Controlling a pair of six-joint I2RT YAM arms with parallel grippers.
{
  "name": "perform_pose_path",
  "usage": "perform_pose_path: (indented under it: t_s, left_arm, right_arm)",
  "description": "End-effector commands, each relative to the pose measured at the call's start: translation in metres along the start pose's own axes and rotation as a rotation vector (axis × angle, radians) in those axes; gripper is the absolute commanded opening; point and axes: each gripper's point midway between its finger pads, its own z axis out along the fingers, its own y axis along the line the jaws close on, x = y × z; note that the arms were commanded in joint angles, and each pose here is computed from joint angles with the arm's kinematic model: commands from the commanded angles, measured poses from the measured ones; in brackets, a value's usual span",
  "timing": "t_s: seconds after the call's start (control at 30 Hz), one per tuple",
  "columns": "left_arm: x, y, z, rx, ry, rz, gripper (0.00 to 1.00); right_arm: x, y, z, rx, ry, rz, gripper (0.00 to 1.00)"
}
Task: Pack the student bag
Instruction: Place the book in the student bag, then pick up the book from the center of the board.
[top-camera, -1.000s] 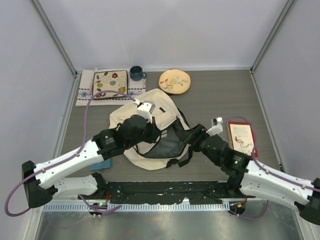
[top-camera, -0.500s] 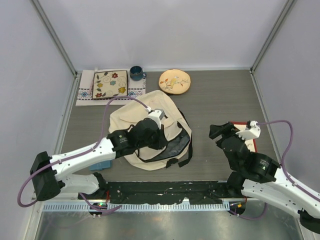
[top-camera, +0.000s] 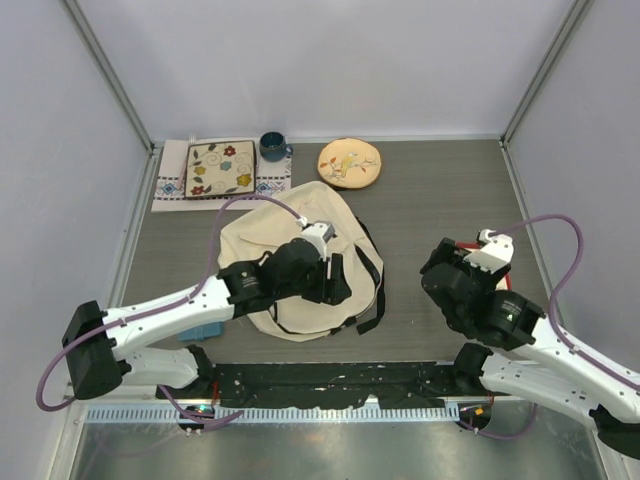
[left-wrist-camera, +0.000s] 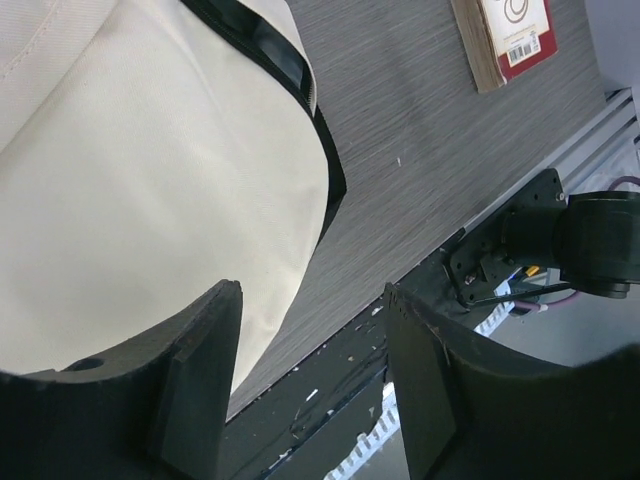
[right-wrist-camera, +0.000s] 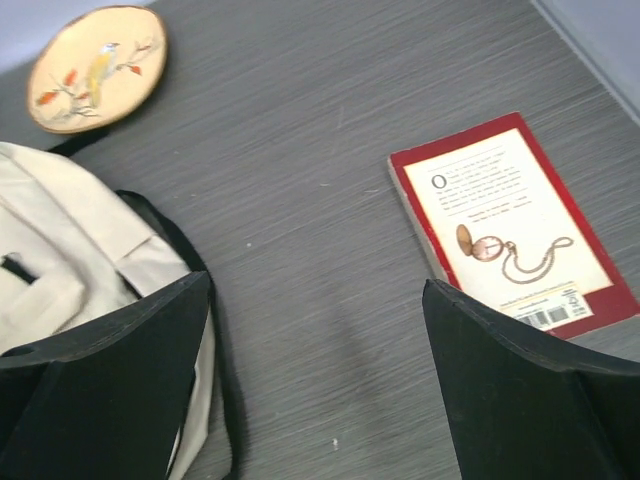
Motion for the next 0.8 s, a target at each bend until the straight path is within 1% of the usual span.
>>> perform_pose_path:
  t_s: [0.0,0.1,0.2,0.23,0.27,0.33,0.43,0.47,0.5,0.57,0.67,0.7,0.77]
  left_arm:
    - [-0.025,-0.017,-0.019,0.059,-0.091,-0.011,0.65]
    - [-0.027,-0.016,-0.024,0.054,-0.107,-0.013,0.74]
    - [-0.03,-0.014,-0.025,0.046,-0.118,-0.012,0.79]
    - [-0.03,-0.014,-0.025,0.045,-0.117,-0.012,0.8]
    - [-0.03,-0.015,-0.025,0.048,-0.118,-0.011,0.83]
    - [-0.031,-0.015,-0.027,0.049,-0.12,-0.011,0.86]
    - [-0.034,-0.015,-0.03,0.049,-0.137,-0.015,0.93]
    - [-0.035,-0.014,-0.03,0.046,-0.142,-0.012,0.94]
    - [-0.036,-0.014,-0.031,0.045,-0.146,-0.01,0.95]
    - [-0.037,-0.014,-0.032,0.041,-0.15,-0.003,0.99]
    - [-0.037,-0.012,-0.031,0.033,-0.152,0.003,1.0]
    - [-0.038,-0.013,-0.031,0.036,-0.154,0.006,1.0]
    - [-0.037,-0.013,-0.029,0.036,-0.154,0.005,1.0]
  right_arm:
    - [-0.025,-0.007,0.005,0.067,-0.076,-0.042,0.94]
    - [-0.023,-0.007,0.019,0.074,-0.034,-0.079,0.94]
    - [-0.01,-0.012,0.045,0.084,0.07,-0.087,0.95]
    - [-0.008,-0.011,0.055,0.056,0.112,-0.054,0.95]
    - [0.001,-0.013,0.065,0.068,0.15,-0.059,0.96]
    - [0.0,-0.03,0.082,0.113,0.211,0.012,0.98]
    - [0.015,-0.046,0.106,0.138,0.325,0.128,0.99]
    - [0.014,-0.065,0.114,0.177,0.341,0.224,0.99]
    - [0.021,-0.076,0.122,0.218,0.361,0.246,0.99]
    - [0.02,-0.103,0.128,0.308,0.35,0.297,1.0]
    - [0.024,-0.122,0.136,0.385,0.35,0.321,1.0]
    - [0.023,-0.133,0.138,0.436,0.324,0.315,1.0]
    - [0.029,-0.142,0.142,0.479,0.325,0.308,1.0]
